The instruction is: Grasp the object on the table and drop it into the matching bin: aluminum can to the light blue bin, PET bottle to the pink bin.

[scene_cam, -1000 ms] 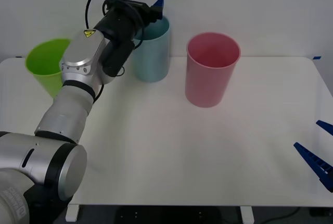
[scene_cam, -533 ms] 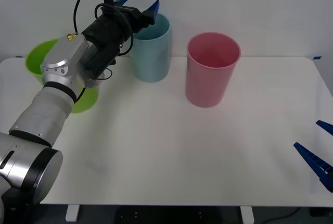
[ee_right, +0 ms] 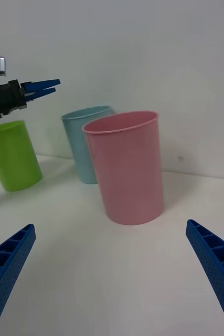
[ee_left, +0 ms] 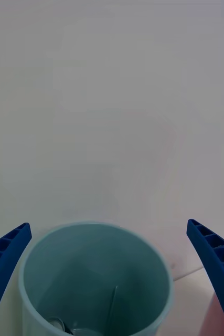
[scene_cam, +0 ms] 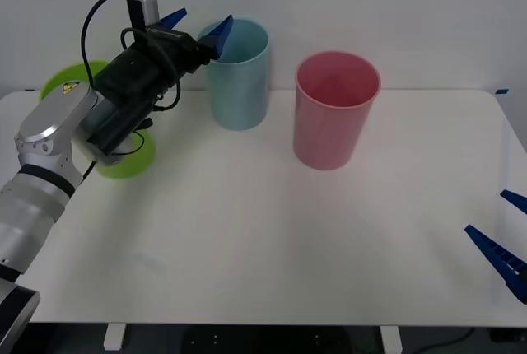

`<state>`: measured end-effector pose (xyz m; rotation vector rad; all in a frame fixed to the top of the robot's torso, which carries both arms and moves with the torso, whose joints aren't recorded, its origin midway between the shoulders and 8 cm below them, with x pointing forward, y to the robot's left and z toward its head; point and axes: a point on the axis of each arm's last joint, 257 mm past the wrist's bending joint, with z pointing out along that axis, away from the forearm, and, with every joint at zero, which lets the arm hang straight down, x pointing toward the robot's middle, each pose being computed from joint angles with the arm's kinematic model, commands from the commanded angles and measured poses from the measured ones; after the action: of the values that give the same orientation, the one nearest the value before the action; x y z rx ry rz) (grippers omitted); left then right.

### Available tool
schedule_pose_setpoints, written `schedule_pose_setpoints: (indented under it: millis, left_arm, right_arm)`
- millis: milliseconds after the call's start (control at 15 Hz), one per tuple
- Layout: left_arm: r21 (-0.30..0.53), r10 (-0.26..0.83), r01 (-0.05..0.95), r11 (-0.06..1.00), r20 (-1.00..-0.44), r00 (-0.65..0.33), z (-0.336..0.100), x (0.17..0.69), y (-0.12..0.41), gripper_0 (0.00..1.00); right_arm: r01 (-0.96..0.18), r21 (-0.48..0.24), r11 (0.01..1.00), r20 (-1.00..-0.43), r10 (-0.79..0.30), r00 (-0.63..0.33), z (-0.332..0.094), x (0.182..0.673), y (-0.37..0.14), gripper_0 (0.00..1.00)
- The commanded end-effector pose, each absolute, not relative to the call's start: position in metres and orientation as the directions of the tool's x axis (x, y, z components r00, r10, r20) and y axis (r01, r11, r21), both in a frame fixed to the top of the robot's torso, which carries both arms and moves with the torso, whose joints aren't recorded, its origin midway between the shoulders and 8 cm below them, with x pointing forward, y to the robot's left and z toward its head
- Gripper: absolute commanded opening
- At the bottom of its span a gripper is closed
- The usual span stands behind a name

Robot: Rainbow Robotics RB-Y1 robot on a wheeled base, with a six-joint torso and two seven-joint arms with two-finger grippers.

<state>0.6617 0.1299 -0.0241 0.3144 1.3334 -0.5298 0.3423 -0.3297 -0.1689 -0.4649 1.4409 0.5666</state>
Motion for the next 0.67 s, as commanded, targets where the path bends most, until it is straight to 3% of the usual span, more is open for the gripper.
schedule_pose_setpoints:
  millis: [67,667]
  left_arm:
    - [-0.059,-0.175,0.573,0.817,-0.973,0.15,-0.032,0.636,0.136,1.0]
    - [0.079,-0.057,0.655,0.752,-0.981,0.183,-0.069,0.571,0.178,1.0]
  right_arm:
    - [-0.618,0.039,0.785,-0.996,0.082,0.041,-0.169,0.342,-0.33,1.0]
    - [-0.618,0.039,0.785,-0.996,0.082,0.041,-0.169,0.342,-0.33,1.0]
